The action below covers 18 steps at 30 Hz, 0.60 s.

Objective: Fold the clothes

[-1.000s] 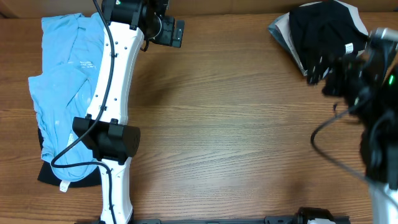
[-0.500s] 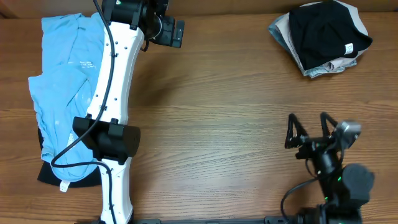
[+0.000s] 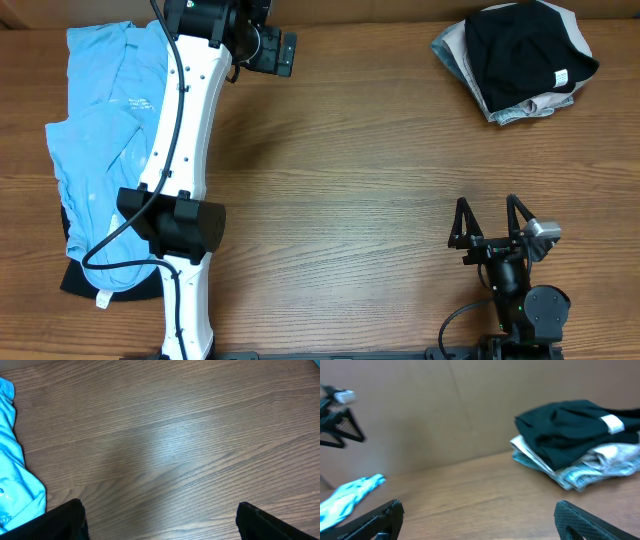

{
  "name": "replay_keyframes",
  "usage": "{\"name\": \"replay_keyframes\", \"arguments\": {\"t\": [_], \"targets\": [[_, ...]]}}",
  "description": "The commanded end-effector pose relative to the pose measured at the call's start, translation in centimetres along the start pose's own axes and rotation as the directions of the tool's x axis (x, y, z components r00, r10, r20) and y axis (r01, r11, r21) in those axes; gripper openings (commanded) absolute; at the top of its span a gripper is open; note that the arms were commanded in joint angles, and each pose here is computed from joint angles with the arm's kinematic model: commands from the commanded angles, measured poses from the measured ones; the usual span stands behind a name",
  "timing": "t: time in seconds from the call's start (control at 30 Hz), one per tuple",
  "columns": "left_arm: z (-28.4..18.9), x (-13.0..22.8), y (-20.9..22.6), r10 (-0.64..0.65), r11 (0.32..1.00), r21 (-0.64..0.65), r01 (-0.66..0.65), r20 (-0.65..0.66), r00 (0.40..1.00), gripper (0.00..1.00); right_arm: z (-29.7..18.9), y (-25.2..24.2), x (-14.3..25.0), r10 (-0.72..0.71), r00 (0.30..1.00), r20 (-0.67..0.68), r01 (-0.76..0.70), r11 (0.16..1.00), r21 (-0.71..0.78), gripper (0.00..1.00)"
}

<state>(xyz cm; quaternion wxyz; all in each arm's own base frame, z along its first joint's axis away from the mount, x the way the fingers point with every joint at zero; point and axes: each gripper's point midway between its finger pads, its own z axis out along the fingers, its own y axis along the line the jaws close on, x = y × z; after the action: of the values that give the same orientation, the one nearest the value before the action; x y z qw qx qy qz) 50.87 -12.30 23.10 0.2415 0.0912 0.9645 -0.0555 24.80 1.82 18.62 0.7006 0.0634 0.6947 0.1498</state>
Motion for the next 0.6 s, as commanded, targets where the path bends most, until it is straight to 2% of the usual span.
{"name": "replay_keyframes", "arguments": {"t": [0.0,0.1,0.57], "targets": [[0.0,-0.2,0.4,0.015,1.0,-0.009,-0.015,0.007,1.0,1.0,-0.1,-0.9,0.5,0.002,1.0,-0.004,-0.002,0.999,0.048,1.0],[0.0,-0.2,0.4,0.015,1.0,-0.009,-0.015,0.007,1.0,1.0,-0.2,-1.3,1.8,0.01,0.998,-0.055,-0.006,0.998,0.064,1.0],[0.0,-0.2,0.4,0.015,1.0,-0.009,-0.015,0.007,1.0,1.0,-0.3,-1.1,1.2,0.006,1.0,-0.028,-0.004,0.999,0.054,1.0]]}}
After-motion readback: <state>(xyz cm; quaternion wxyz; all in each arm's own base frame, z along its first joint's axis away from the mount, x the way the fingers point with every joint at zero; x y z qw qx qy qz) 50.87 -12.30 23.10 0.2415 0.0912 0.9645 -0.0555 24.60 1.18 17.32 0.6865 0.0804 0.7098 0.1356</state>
